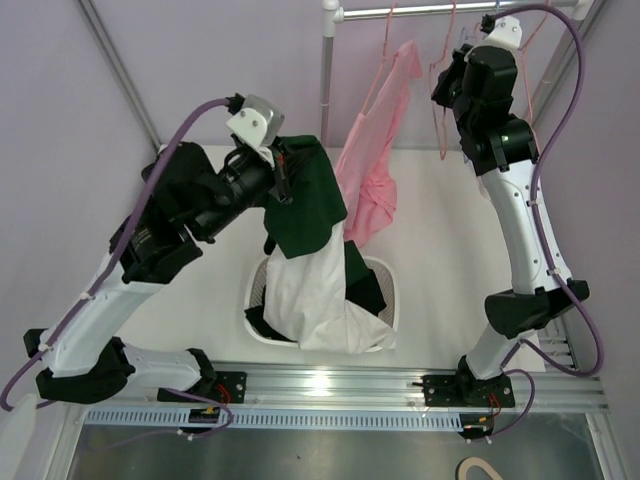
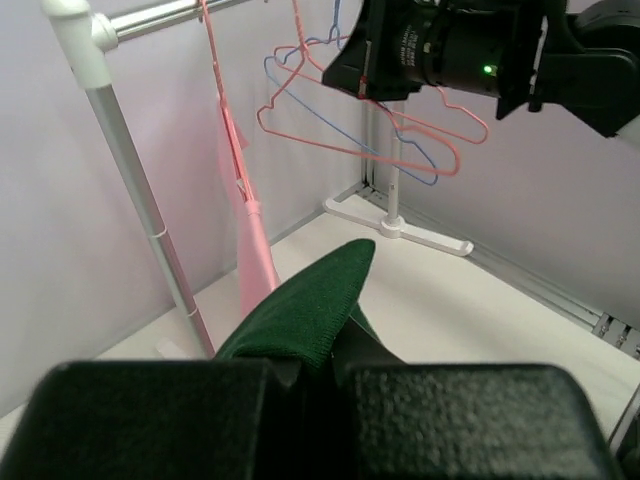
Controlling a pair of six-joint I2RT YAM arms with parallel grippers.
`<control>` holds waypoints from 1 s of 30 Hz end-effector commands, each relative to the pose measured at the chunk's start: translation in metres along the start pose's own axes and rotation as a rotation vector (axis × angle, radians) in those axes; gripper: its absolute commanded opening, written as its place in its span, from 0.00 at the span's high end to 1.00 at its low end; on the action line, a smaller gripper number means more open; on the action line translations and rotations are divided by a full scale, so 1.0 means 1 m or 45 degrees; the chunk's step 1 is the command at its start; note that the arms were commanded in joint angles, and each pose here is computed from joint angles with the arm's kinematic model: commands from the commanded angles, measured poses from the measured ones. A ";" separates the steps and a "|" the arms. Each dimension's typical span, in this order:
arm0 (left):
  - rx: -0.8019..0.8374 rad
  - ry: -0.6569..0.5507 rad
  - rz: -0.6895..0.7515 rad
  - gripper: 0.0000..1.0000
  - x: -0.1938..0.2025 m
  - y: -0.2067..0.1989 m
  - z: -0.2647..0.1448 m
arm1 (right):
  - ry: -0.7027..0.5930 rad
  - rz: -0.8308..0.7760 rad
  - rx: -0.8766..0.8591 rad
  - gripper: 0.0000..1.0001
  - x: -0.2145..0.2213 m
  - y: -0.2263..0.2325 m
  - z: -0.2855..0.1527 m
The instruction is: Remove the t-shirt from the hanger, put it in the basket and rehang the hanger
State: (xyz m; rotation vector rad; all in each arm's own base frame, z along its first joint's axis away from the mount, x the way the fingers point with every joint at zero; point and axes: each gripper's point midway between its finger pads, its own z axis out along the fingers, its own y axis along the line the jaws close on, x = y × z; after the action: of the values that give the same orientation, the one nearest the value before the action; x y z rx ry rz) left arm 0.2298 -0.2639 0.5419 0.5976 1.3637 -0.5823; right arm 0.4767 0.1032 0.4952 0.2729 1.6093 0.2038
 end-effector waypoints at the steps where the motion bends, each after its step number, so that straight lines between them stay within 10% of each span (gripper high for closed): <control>1: -0.059 -0.031 -0.059 0.99 0.011 0.011 0.002 | -0.084 0.056 -0.043 1.00 -0.019 0.003 -0.021; 18: 0.011 0.607 -0.525 0.99 0.316 -0.045 -0.056 | -0.026 0.030 0.025 0.95 0.013 -0.019 -0.039; 30: 0.037 1.005 -0.542 0.99 0.457 -0.086 -0.028 | -0.085 0.037 -0.011 0.88 -0.013 -0.010 -0.052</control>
State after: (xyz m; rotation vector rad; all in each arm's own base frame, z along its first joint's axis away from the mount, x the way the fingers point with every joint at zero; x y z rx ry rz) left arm 0.1993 -0.2977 0.0953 0.5882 2.2347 -0.6696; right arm 0.4416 0.0937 0.4809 0.2948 1.5898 0.2086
